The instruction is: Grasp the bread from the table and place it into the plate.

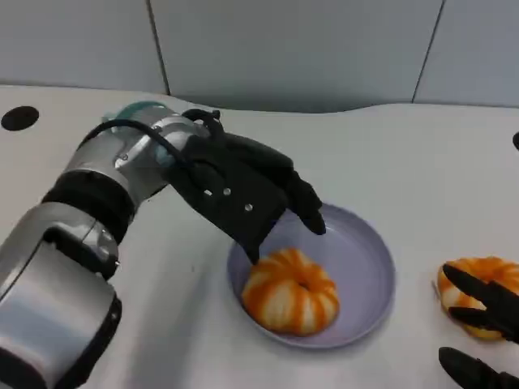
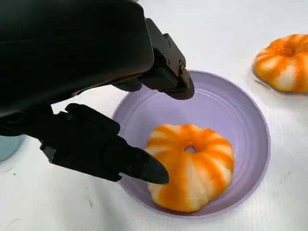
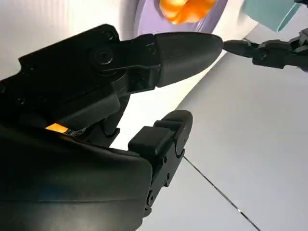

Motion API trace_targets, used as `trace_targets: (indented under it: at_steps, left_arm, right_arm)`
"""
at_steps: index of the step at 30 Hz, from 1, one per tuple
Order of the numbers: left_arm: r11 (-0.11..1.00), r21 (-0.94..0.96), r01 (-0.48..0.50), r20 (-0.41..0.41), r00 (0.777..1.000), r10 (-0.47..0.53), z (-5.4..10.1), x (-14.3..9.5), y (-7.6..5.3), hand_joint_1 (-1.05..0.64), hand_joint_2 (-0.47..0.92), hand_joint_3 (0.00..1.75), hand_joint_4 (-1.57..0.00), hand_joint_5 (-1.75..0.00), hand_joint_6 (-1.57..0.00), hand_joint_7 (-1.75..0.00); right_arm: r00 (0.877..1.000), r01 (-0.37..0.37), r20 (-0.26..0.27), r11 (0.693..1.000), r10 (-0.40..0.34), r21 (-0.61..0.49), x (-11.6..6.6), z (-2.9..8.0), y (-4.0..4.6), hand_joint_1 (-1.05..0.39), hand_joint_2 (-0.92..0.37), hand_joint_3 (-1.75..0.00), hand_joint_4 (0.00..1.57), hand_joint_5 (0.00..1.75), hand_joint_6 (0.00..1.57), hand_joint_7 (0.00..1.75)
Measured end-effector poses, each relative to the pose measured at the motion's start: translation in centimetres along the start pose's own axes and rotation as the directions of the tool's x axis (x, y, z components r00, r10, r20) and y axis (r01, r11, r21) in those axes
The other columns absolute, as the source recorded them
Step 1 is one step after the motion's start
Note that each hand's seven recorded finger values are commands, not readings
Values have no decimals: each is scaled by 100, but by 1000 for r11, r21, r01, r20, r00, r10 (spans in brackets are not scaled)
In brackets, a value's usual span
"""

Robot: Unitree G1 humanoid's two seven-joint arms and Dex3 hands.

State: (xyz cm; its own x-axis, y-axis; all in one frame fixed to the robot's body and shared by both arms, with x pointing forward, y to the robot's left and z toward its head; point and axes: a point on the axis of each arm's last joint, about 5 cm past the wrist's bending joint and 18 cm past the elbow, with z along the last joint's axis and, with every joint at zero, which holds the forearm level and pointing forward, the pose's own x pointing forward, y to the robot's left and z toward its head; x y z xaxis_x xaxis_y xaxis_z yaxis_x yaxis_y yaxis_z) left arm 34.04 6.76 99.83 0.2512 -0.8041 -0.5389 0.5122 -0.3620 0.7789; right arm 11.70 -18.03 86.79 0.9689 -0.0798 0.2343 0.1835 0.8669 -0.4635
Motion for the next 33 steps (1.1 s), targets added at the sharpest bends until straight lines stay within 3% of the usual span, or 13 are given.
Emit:
trace_targets:
  at_steps: [6, 10, 12, 18, 25, 27, 29, 33]
  left_arm:
    - [997, -48, -61, 46, 997, 64, -50, -134, 46, -65, 92, 1, -7, -33, -35, 0]
    - [977, -162, -136, 103, 983, 154, -180, -408, 80, -64, 92, 3, -3, -32, -25, 0]
    - [951, -250, -183, 130, 967, 220, -284, -572, 20, -67, 92, 7, -1, -31, -22, 0]
    - [838, -468, -280, 150, 910, 387, -530, -854, -449, -69, 92, 10, -2, -32, -18, -1]
    - [717, -570, -400, 65, 849, 525, -611, -1100, -867, -66, 92, 12, -12, -36, -24, -3]
    - [672, -605, -427, 32, 831, 556, -615, -1142, -989, -66, 92, 11, -20, -46, -30, -4]
    - [618, -641, -454, -3, 807, 590, -610, -1168, -1127, -65, 92, 11, -11, -72, -33, -3]
    - [544, -687, -482, -77, 793, 605, -593, -1194, -1352, -64, 92, 12, -17, -80, -40, -4]
  right_arm:
    - [1000, 0, 1, 1000, 0, 1, 6, 3, 5, -36, -92, -34, 84, 23, 66, 0]
    - [1000, 5, 1, 1000, -5, 2, 4, 6, 9, -36, -92, -33, 86, 25, 66, 0]
    - [1000, 9, 1, 1000, -9, 3, 4, 7, 11, -37, -92, -33, 87, 25, 66, 0]
    - [1000, 11, 6, 1000, -11, -1, 4, -8, 2, -37, -92, -33, 82, 24, 66, 0]
    - [1000, 8, 3, 1000, -8, -5, 4, -49, -22, -38, -92, -34, 81, 26, 66, 0]
    - [1000, 9, 0, 1000, -9, -6, 3, -57, -33, -38, -92, -34, 82, 27, 66, 0]
    - [1000, 9, -3, 1000, -9, -6, 5, -66, -44, -38, -92, -34, 82, 27, 66, 0]
    - [1000, 11, -3, 1000, -11, -4, 15, -68, -46, -38, -92, -34, 81, 28, 66, 0]
